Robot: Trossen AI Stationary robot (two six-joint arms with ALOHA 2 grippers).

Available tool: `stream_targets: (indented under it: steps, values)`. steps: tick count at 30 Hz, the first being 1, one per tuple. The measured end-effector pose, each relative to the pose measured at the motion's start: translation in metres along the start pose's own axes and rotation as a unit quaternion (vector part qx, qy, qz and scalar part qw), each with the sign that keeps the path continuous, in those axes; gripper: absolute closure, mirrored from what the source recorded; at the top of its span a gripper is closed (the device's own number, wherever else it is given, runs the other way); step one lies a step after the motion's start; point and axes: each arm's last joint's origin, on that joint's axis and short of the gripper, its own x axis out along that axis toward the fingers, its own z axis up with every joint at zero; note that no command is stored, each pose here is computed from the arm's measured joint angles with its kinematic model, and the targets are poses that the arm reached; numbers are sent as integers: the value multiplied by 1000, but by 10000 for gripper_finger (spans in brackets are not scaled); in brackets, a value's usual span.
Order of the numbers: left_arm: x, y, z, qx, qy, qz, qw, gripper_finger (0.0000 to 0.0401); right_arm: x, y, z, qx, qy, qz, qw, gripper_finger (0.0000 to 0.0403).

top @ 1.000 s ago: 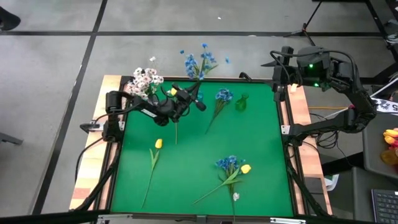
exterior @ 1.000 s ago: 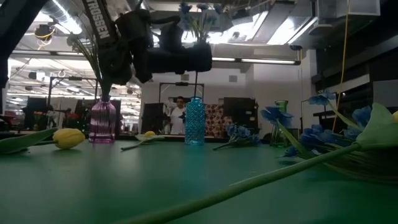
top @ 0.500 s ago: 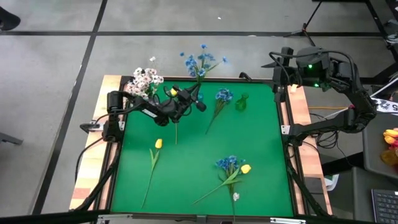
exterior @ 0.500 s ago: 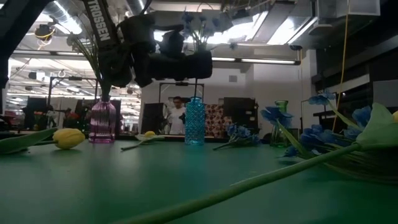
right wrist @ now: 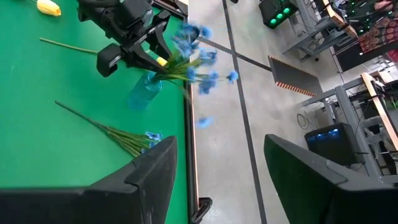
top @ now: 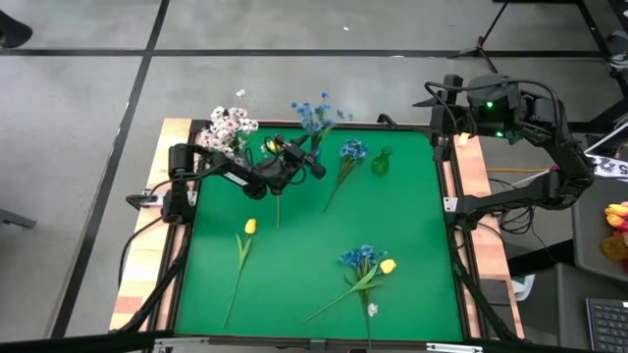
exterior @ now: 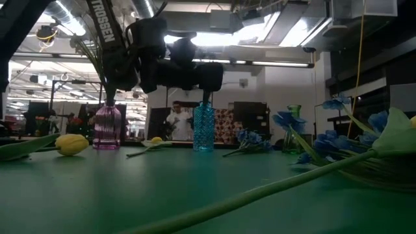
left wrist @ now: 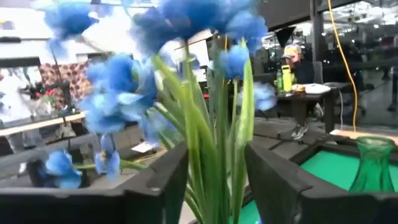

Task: Sort flowers into vase by color
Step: Put the bottom left blue flowers into the blue vase, then put the top blue flowers into the blue vase

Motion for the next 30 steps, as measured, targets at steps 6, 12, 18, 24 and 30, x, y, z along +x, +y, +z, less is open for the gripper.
stream_targets:
  steps: [6, 12, 18, 24, 30]
  values:
    - [-8, -7, 2, 47, 13, 29, 998, 202, 0, 0, 0, 0, 0, 0, 1000, 162]
    - [-21, -16, 4, 94, 41, 78, 992, 186, 0, 0, 0, 0, 0, 0, 1000, 162]
    - [-49, -38, 11, 78, 55, 82, 992, 188, 0, 0, 0, 0, 0, 0, 1000, 162]
    - [-80, -64, 11, 7, 64, 22, 998, 189, 0, 0, 0, 0, 0, 0, 1000, 162]
    - [-78, -90, 3, -20, 143, -94, 985, 189, 0, 0, 0, -1, 0, 0, 1000, 162]
